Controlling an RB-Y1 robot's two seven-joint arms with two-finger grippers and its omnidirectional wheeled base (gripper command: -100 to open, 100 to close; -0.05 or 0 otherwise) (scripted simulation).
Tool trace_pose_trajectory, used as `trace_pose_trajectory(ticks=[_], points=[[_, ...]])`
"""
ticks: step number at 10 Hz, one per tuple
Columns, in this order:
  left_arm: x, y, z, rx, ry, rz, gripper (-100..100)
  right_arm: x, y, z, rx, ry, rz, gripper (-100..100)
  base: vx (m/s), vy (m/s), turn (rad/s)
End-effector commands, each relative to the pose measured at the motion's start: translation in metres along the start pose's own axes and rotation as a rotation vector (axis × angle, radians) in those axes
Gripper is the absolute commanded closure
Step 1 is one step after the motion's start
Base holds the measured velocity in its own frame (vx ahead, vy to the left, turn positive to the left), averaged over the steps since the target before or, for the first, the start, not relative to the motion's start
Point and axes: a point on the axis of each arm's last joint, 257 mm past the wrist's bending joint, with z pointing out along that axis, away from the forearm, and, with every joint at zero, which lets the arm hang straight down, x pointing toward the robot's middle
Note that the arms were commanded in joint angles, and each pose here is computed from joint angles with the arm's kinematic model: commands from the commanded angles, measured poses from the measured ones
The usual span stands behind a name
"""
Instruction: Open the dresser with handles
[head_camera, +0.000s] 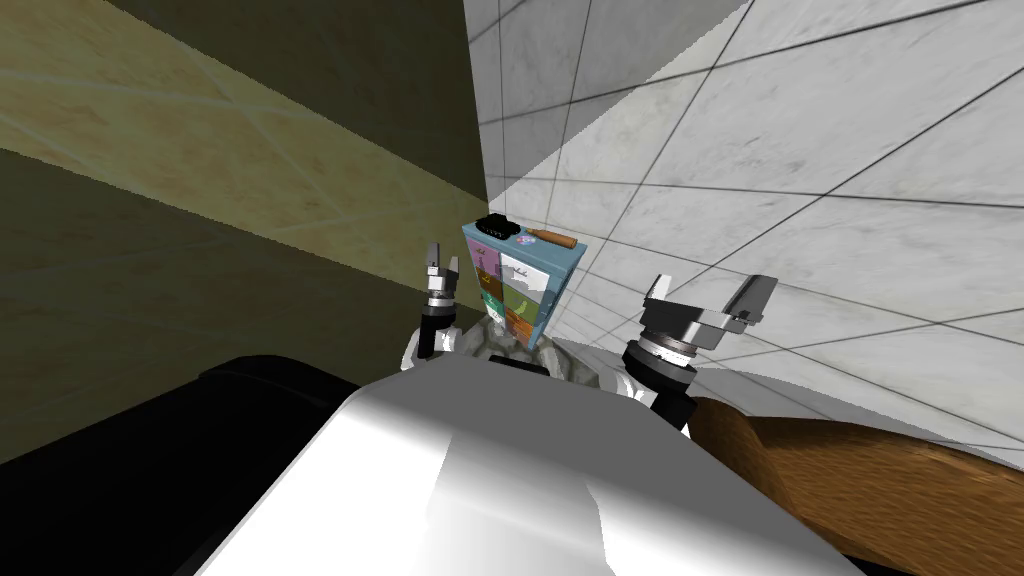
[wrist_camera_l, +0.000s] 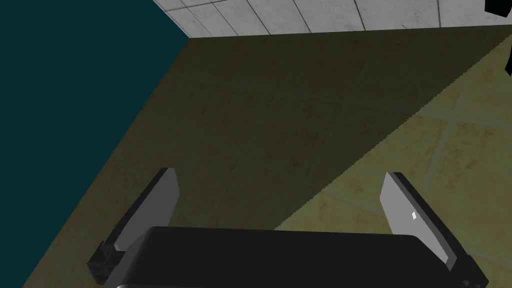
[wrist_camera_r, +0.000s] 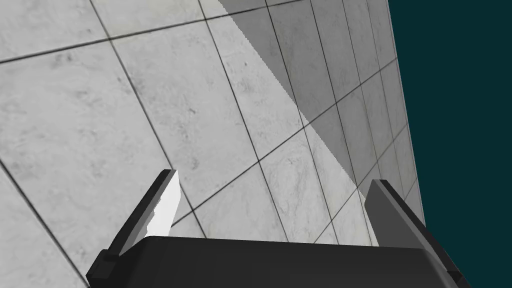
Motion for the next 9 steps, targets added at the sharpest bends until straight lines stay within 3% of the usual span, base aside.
trace_pose_trajectory(ticks=[1,9], points=[[0.0,0.0,0.0,0.0,0.0,0.0,0,0.0,0.0,0.0,0.0,0.0,0.0,0,0.0,0.0,0.0],[0.0,-0.0002,0.0001,0.0,0.0,0.0,0,0.0,0.0002,0.0001,0.0,0.0,0.0,0,0.0,0.0,0.0]])
